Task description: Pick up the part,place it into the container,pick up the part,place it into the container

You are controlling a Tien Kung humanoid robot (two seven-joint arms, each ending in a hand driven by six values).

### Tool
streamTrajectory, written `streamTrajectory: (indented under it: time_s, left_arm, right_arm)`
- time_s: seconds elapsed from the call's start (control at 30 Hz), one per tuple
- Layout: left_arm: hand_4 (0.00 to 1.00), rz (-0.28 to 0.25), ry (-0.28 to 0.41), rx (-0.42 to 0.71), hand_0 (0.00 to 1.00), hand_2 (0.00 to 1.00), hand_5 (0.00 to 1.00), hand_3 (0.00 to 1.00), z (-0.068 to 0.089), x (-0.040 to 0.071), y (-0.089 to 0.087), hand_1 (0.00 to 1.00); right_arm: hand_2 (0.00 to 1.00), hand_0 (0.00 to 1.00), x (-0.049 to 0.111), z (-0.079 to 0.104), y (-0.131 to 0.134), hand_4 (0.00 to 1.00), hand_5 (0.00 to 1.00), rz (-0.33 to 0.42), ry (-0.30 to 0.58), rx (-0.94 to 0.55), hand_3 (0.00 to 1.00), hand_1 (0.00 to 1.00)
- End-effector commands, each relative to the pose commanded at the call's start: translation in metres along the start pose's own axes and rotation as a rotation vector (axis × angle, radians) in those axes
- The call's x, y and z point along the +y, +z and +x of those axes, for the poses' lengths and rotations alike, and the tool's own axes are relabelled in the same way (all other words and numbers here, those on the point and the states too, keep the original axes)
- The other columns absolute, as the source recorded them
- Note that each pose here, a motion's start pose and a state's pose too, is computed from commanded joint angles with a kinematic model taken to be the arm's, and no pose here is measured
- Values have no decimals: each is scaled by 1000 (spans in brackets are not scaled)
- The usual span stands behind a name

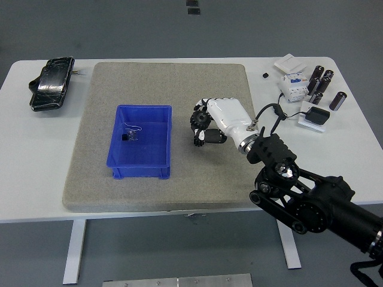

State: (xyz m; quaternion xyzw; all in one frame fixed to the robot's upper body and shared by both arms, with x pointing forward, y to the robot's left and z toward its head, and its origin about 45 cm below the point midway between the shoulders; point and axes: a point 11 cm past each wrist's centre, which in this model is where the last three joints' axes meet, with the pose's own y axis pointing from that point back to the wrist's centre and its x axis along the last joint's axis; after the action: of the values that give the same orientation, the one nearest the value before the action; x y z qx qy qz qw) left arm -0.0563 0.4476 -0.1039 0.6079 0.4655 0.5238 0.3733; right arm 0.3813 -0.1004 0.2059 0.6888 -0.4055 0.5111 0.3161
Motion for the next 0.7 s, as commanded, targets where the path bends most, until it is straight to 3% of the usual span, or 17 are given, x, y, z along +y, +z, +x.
streamTrajectory:
  time_s: [0.2, 0.23, 0.4, 0.43, 0.6, 0.63, 0.7]
  left_arm:
    - [708, 2, 0, 0, 674, 613, 613, 636, 0, 0, -1, 646]
    - [707, 3, 1, 0, 674, 613, 621, 637, 0, 0, -1, 645]
    - [707, 5, 2, 0, 674, 613, 621, 637, 1, 0, -1, 645]
    - [707, 5, 3, 0, 674, 614, 623, 637, 1, 0, -1, 646]
    - [707, 3, 3, -1, 674, 614, 623, 637, 1, 0, -1, 646]
    - [709, 3, 3, -2, 674, 614, 625, 637, 1, 0, 0, 645]
    - [709, 4, 2, -3, 674, 614, 625, 637, 1, 0, 0, 645]
  right_arm:
    - [482, 438, 1, -11, -47, 564, 2, 128, -13, -23, 538, 500]
    - [531, 567, 2, -15, -54, 563, 2, 152, -23, -25, 564, 540]
    - [531, 567, 3, -28, -68, 563, 2, 193, -70, -7, 564, 540]
    - [817, 883, 3, -30, -69, 489, 303, 197, -81, 0, 699, 855]
    - [817, 883, 1, -35, -68, 489, 303, 189, -93, 14, 699, 855]
    - [877, 982, 0, -35, -67, 553, 305, 185, -91, 14, 772, 911]
    - [877, 982, -1, -34, -64, 553, 305, 177, -86, 12, 772, 911]
